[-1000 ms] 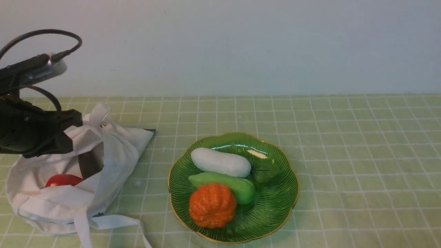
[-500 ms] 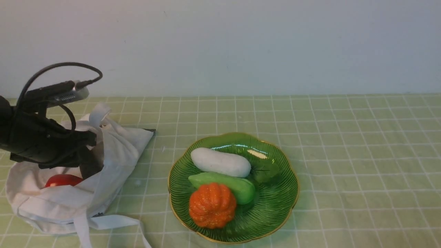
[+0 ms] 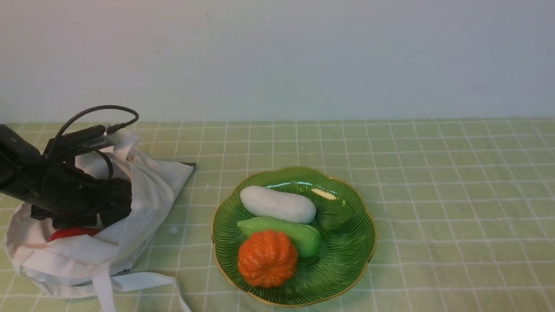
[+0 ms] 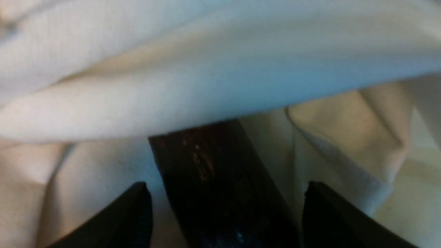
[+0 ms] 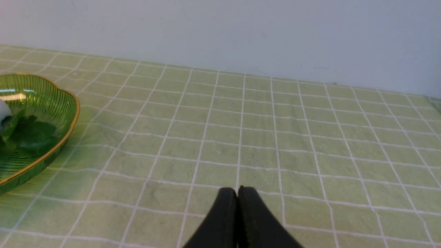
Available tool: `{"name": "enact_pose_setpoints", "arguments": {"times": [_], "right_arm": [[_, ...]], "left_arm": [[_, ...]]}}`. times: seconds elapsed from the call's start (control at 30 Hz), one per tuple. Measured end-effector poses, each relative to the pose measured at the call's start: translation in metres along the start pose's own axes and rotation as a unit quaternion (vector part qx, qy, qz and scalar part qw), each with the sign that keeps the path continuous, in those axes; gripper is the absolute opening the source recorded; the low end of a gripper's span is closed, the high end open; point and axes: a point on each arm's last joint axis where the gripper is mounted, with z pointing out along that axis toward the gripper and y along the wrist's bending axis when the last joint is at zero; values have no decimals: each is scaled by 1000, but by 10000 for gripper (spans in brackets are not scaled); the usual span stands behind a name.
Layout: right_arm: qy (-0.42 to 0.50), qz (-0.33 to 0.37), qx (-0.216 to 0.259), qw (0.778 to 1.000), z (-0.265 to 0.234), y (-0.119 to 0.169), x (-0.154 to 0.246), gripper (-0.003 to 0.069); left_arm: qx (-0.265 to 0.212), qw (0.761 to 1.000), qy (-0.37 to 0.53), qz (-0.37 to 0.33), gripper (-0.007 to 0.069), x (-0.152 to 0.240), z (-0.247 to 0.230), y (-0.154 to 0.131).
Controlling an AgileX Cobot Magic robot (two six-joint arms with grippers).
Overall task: Take vegetables from bag on green coffee tablecloth place on plate.
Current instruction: 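Reach into the bag and grasp a vegetable inside it with the left gripper, then take the eggplant out of the bag and place it in the plate with the left gripper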
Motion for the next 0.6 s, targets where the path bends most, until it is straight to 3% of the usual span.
{"name": "enact_pose_setpoints", "arguments": {"times": [0.13,0.33,0.6], "right_arm": [[0,0,0,1000,0,0,0,-15],[0,0,0,1000,0,0,0,-15],[0,0,0,1000,0,0,0,-15]], "left_arm": [[8,1000,11,1,349,0,-1,-2],[28,999,29,34,353,-9,-23,-13],[41,994,33,100,353,-21,-90,-33]]}}
